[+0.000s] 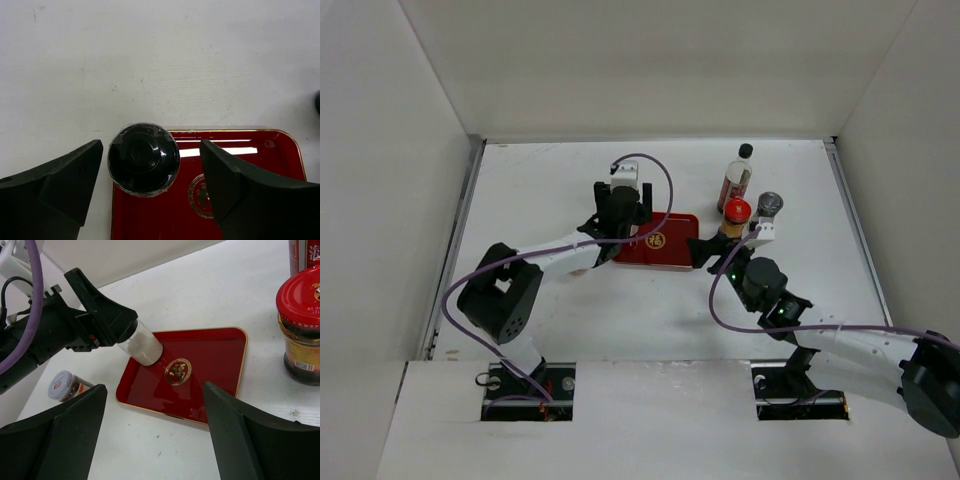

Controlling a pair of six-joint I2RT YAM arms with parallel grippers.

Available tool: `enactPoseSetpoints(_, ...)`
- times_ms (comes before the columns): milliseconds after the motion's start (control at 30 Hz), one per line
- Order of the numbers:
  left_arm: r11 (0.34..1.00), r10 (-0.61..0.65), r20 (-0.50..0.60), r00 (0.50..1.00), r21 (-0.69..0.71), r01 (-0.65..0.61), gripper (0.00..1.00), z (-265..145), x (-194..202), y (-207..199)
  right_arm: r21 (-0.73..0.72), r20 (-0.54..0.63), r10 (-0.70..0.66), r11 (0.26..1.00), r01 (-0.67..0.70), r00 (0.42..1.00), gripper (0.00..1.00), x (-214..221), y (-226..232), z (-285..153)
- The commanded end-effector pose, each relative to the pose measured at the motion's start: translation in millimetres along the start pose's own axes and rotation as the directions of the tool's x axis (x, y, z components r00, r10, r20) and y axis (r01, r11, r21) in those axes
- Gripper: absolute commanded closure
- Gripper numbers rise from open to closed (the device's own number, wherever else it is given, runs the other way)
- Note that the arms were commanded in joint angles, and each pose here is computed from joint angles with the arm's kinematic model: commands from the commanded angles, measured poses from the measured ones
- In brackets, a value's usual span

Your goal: Organize the condiment bottles

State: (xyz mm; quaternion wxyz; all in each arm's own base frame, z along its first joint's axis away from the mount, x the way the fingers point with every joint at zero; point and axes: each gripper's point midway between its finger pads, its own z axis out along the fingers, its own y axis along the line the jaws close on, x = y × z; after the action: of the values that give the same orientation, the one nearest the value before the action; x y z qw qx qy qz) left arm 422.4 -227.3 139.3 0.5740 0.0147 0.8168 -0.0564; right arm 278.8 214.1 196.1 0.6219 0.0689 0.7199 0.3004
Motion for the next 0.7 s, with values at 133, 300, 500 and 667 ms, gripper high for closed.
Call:
enactPoseSetpoints(133,0.984,-0.160,0.263,0.951,0.113,0.135,0.11,-60,-98,-13,-0.026,0.032,0.008,1.000,-0.007,0.999,0.38,-12,9,4)
enactPoseSetpoints(300,0.947,-0.318,0.413,0.853,0.179,0.266,0.18,-116,-130,16,-0.008,0.023,-0.026,1.000,0.027,0.999,0.79,-30,22,13)
enactPoseSetpoints(500,0.904,-0.426,0.421,0.801,0.160,0.397,0.65,-143,-78,69,0.147,0.082,-0.176,0.976,0.163,0.981,0.73,-96,23,43)
enactPoseSetpoints(667,0.875,-0.476,0.440,0.761,0.146,0.463,0.65,-155,-47,97,0.351,0.094,-0.283,0.907,0.234,0.955,0.63,-150,-21,71)
